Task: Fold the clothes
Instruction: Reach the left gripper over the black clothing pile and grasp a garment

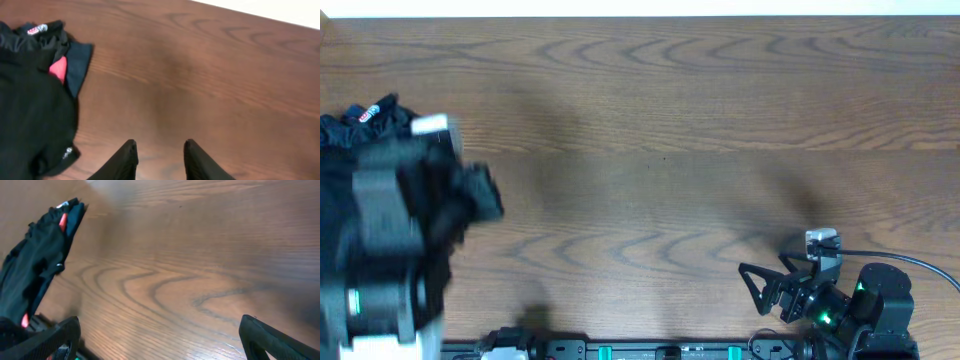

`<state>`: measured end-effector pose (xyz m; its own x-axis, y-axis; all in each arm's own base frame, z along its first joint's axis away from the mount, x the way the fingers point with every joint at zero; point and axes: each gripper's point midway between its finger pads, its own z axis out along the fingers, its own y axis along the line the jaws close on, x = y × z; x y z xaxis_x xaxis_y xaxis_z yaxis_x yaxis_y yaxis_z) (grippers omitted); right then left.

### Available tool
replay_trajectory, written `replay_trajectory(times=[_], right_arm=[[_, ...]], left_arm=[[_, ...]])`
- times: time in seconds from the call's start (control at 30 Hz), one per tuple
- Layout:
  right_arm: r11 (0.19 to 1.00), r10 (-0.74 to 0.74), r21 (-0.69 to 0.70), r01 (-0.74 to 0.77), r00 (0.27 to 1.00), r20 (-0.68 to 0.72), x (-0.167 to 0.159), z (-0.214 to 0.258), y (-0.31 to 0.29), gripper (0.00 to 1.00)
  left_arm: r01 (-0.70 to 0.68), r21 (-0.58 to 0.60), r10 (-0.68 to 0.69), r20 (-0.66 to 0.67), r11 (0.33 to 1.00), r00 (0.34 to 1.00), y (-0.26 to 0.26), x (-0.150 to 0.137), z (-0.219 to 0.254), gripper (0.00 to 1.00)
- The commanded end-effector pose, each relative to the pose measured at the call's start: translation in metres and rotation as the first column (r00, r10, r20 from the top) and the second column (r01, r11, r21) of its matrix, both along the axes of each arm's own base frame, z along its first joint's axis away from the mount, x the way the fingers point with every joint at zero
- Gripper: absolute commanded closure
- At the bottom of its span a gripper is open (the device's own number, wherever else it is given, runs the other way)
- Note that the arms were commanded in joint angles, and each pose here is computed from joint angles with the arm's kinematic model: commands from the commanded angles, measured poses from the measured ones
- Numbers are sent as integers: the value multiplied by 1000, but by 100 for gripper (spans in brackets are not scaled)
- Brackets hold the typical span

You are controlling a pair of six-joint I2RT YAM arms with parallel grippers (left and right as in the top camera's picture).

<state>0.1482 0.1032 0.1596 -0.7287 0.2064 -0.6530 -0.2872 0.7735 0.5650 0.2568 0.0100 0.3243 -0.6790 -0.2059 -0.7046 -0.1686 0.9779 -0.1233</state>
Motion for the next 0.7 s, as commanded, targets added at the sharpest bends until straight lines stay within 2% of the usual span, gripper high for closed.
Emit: replay_trajectory(times=[0.0,0.03,0.07,0.17,0.27,0.37,0.57,0.63,0.67], right_arm=[[998,43,39,-43,999,2,-6,8,8,1],[998,43,39,-43,999,-2,-6,8,8,1],[998,44,41,-44,999,-11,-8,6,8,1],[998,49,45,-48,998,-34,-11,3,9,1],[998,52,48,-50,997,-57,-15,0,10,1],[997,58,54,-55,996,-69,-17,-1,11,1],[993,88,80,-82,993,-76,-22,0,15,1],[993,91,84,-84,992,-88,-24,-1,16,1],[993,93,85,-85,991,-93,-25,-2,16,1]], left_arm=[[-36,13,36,-11,999,999,6,29,19,67],[-45,23,45,-20,999,999,9,36,23,66],[-60,39,61,-28,997,998,13,45,27,59],[-127,112,133,-46,986,990,30,59,36,65],[-186,144,196,-56,972,979,47,70,35,64],[-264,137,281,-126,955,951,71,74,15,64],[-524,86,521,-321,847,791,131,56,-37,67],[-565,60,541,-386,823,747,146,50,-52,68],[-580,26,536,-419,814,733,150,48,-60,64]])
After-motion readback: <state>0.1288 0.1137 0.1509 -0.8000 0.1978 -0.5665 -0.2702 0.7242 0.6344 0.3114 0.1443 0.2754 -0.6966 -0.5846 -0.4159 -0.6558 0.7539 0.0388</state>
